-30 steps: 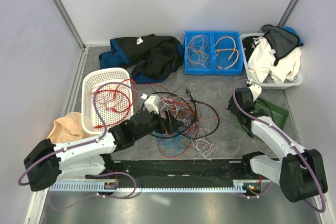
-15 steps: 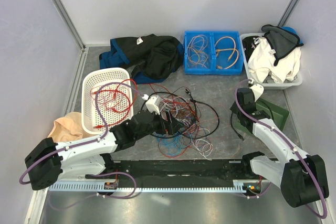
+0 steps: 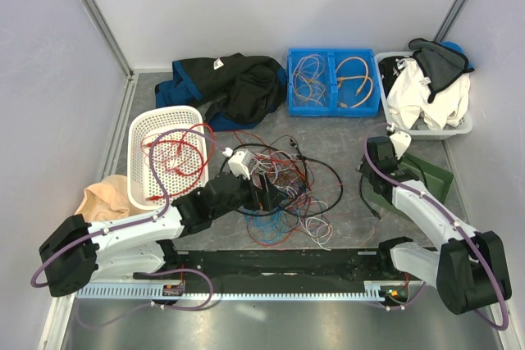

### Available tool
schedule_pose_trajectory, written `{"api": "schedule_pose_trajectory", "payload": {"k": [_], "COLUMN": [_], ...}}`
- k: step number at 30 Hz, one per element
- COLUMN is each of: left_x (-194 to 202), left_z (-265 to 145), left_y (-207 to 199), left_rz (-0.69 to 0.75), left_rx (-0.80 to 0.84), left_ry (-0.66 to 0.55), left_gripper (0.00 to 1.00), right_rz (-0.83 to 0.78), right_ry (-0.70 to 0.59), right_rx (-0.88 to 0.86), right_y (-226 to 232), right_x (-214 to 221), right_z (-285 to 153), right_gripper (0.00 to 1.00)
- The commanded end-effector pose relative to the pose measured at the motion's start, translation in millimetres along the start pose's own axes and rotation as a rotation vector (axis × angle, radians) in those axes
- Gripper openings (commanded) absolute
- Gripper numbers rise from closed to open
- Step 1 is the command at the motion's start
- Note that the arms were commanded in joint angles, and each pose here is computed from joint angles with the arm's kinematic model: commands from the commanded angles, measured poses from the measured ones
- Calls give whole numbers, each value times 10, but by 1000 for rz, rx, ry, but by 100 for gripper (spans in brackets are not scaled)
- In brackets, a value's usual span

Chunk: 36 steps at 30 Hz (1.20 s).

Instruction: Untangle the cables

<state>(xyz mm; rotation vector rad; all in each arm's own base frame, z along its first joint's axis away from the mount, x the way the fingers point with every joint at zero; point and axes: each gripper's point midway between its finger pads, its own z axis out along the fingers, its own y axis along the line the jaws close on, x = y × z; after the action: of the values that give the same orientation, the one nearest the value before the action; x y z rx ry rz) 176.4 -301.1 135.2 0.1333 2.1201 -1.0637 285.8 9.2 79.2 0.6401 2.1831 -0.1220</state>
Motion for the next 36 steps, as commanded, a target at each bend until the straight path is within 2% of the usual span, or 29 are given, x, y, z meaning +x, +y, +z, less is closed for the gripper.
{"api": "schedule_pose_trajectory", "payload": {"k": [1,7,17,20,23,24,27,36], "left_x": [4,26,38,44,37,29,26,43], "left_z": [18,-2,-49,-64,-80,-80,-94,-18], "left_y": [-85,-91,-32,-10,-3,5,9,-67], "left_rz": [-27,-28,-18,-14,-14,-12,-10,-21], "left_rx": [44,58,49,43,40,37,34,67], "left_ry": [-8,-4,-13,-16,-19,-22,-25,-12], "left_gripper": [100,100,100,100,100,100,100,100], "right_rz": [52,180,131,134,144,152,184,230], "right_ry": [-59,-106,-53,-58,-70,-74,-124,-269], "right_rx": [21,-24,50,48,37,32,-11,-60], "right_y": [87,253,231,235,256,259,290,186], "right_x": [-208,-289,-87,-59,-100,-128,-311,-1046], "right_z": [73,160,443,487,468,444,243,-548], "right_gripper": [60,62,61,54,29,14,0,0]}}
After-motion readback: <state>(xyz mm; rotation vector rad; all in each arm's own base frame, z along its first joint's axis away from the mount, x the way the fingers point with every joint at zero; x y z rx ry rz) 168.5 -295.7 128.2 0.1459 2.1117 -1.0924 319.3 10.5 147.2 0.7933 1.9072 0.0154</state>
